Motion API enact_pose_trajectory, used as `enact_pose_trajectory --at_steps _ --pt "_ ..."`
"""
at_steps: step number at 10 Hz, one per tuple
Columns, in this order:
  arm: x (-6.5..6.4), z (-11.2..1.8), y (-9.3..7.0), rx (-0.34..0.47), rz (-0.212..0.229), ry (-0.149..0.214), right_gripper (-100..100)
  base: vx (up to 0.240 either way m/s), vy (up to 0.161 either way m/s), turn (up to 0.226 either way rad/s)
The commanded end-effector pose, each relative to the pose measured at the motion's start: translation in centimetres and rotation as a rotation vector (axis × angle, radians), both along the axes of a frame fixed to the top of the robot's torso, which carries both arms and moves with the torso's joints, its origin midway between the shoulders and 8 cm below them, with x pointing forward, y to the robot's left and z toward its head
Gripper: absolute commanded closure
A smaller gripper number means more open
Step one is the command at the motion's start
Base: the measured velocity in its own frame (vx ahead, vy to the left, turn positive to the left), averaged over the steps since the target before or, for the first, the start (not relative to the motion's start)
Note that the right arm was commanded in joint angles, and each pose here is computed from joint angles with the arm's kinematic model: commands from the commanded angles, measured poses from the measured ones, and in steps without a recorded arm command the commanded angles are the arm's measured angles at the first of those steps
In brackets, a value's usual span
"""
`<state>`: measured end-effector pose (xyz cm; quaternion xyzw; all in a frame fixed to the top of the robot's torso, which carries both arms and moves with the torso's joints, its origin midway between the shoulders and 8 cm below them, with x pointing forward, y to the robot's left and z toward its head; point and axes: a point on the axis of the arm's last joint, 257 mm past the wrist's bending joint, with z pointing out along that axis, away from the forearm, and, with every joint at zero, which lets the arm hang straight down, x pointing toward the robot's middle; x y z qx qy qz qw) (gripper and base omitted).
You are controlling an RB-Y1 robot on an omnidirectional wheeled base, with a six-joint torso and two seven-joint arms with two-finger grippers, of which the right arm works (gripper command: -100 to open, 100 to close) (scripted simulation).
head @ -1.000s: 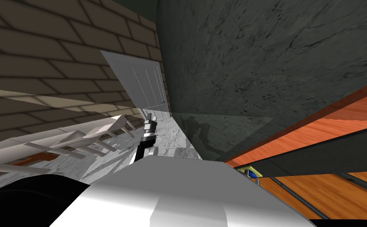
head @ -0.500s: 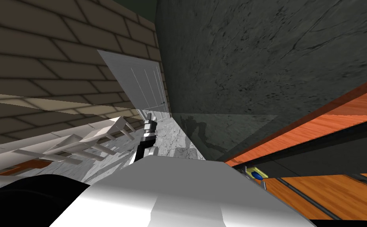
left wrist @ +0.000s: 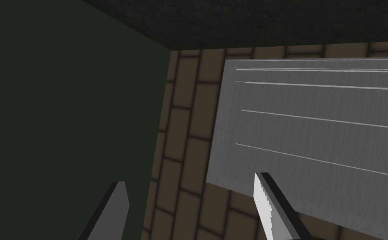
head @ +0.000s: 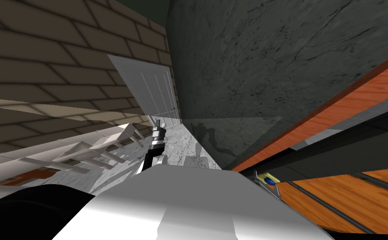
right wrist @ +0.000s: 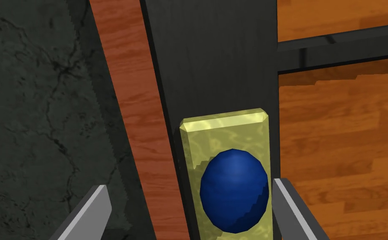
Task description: Pull the door open
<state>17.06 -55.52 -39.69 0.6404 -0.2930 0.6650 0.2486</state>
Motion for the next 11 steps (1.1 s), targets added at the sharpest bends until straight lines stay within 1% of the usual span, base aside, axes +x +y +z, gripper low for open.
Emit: enact_pose_trajectory --at_steps 1,2,4,6,7,8,9,11 --pt "1.3 -0.5 0.9 0.013 0.033 -0.008 100 -0.091 0.028 -0.012" --pt "1.8 -0.4 0.7 0.014 0.055 -0.007 100 -0.101 0.019 -0.024" --pt "2.5 -0.4 0.4 0.014 0.085 -0.006 100 -0.132 0.01 -0.029" --pt "3.4 -0.3 0.0 0.014 0.125 -0.002 100 -0.218 0.008 -0.021" --pt "3.0 0.0 -0.4 0.004 0.106 -0.003 100 -0.097 0.006 0.014" --pt "3.4 -0.1 0.6 0.008 0.141 -0.002 100 -0.171 0.025 0.063" --pt "2.5 -0.2 0.1 0.01 0.117 0.0 -100 -0.164 0.095 -0.061" --pt "1.8 -0.3 0.0 0.012 0.107 -0.001 -100 -0.096 0.2 -0.07"
